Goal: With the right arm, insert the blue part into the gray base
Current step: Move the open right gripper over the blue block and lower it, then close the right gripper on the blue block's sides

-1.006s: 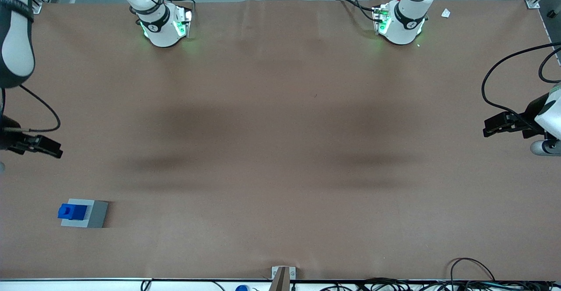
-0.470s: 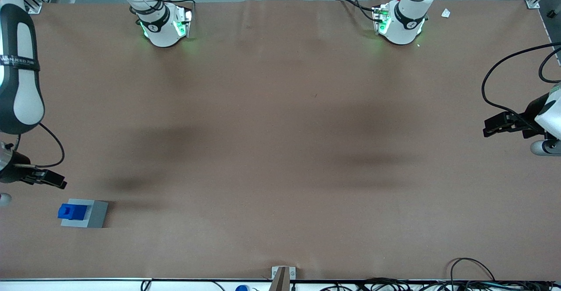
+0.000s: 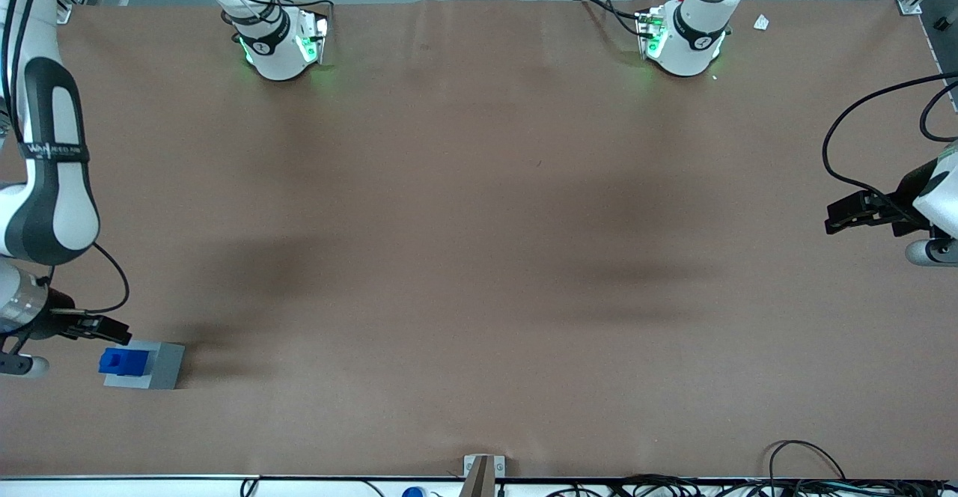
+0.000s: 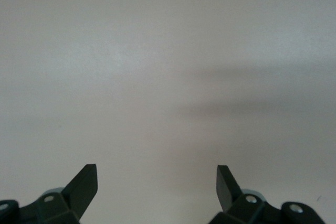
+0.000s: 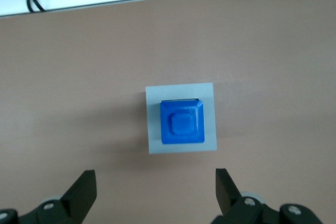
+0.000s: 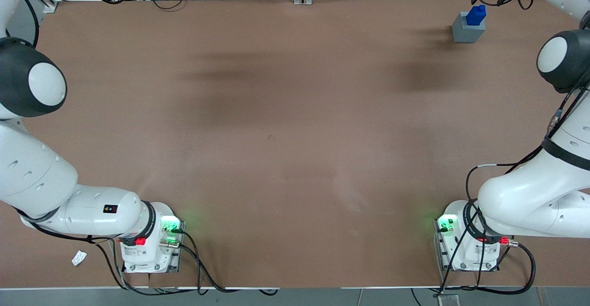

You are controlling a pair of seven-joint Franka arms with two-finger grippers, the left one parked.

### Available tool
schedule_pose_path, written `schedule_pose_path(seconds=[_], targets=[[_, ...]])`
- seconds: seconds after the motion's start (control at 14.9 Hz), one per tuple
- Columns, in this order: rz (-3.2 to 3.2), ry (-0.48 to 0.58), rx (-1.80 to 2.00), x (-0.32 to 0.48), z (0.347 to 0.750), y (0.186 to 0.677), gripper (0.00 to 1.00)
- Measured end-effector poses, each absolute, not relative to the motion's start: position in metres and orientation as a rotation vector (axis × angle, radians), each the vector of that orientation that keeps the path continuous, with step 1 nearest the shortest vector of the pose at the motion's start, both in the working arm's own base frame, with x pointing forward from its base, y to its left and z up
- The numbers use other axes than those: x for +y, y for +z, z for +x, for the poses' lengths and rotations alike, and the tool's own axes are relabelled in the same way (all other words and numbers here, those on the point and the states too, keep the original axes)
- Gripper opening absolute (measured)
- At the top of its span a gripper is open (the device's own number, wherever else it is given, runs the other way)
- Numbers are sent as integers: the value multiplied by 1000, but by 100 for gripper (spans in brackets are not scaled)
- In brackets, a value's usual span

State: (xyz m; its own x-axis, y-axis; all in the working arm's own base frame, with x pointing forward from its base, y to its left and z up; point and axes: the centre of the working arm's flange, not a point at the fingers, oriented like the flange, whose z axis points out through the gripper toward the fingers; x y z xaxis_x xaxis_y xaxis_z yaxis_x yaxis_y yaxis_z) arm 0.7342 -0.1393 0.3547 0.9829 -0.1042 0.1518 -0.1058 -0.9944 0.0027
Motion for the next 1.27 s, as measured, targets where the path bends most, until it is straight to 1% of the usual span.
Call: schedule_pose_path(seconds=[0.2, 0.54, 0.94, 1.21, 1.27], targets=[[3114, 235, -105, -150, 744, 338, 100], [3106, 270, -97, -161, 756, 334, 100], [3111, 236, -103, -166, 764, 299, 100], [3109, 237, -101, -168, 765, 298, 100], [3109, 237, -101, -168, 765, 298, 97]])
